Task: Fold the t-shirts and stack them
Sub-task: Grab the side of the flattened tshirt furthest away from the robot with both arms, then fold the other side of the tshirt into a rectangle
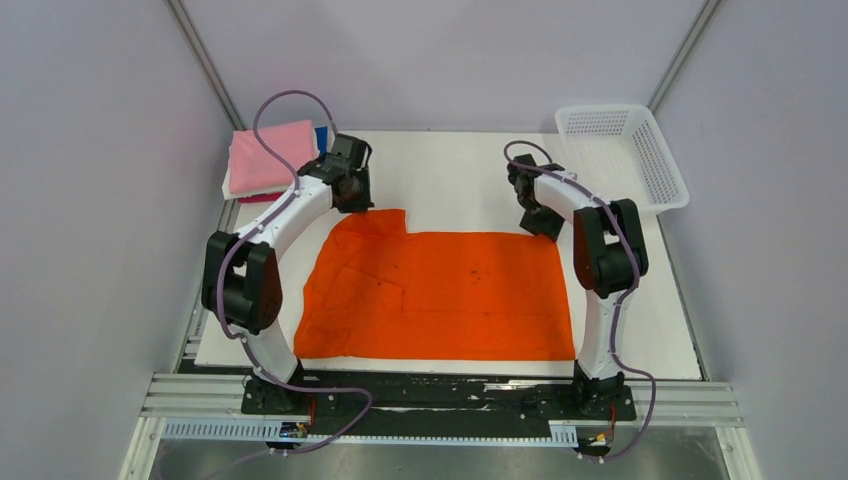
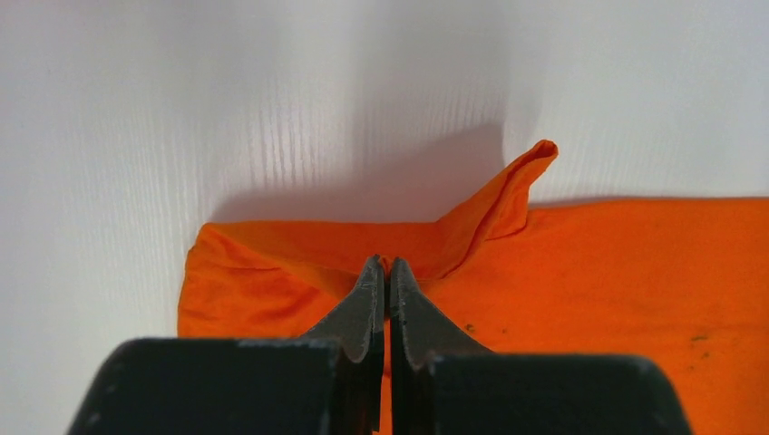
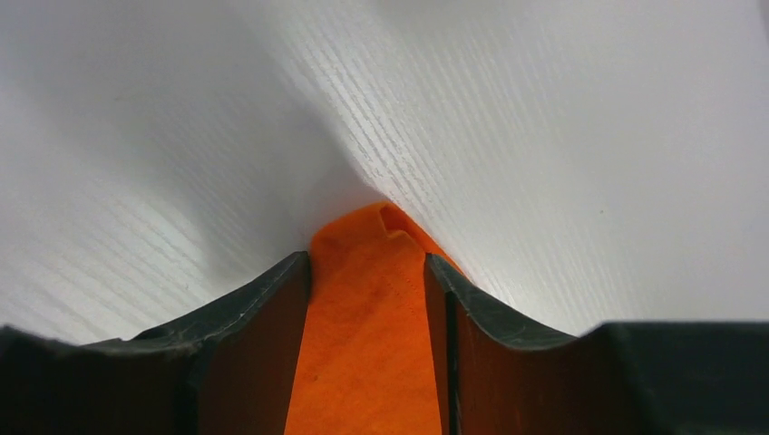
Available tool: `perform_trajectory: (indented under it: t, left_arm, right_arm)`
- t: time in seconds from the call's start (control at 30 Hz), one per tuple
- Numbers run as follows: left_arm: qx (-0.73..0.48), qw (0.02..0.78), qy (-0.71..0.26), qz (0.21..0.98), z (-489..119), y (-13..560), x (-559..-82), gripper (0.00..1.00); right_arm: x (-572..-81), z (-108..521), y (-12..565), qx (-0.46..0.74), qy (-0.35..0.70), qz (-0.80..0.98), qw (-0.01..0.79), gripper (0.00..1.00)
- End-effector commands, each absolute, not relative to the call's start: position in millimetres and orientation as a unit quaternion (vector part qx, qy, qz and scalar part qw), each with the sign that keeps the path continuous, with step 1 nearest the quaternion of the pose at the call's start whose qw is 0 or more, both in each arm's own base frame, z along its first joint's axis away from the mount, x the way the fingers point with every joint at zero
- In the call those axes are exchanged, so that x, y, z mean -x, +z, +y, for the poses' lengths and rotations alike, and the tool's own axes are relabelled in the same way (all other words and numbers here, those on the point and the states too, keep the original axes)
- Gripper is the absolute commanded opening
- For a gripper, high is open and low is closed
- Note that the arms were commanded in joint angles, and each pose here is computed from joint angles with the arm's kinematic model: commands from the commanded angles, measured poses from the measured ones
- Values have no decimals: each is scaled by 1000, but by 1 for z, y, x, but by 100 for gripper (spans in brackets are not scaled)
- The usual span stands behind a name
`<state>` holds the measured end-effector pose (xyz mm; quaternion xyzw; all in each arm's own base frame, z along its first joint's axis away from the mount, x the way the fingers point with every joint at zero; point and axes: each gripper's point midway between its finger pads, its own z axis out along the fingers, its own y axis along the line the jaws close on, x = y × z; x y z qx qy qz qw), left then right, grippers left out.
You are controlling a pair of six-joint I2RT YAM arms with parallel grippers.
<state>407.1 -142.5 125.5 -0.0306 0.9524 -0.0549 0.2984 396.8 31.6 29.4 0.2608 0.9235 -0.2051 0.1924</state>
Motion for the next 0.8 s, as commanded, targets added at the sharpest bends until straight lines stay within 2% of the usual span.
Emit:
perform_trajectory:
  t: [0.0,0.33,0.4,0.77]
  left_arm:
    - [40,332,-70,940,-145,149,-406,0]
    - [33,338,-77,938,-146,158,-398,0]
    - [32,338,-80,937,-146,160,-394,0]
    - [24,333,-104,937,-150,165,-347,0]
  right_arm:
    - [-386,17,32,-278,-223,915,188,47]
    - [-406,26,44,-273,-188,916,225,12]
    - [-408,29,50,-268,-178,917,234,2]
    - [-372,50,81,-238,-125,924,272,0]
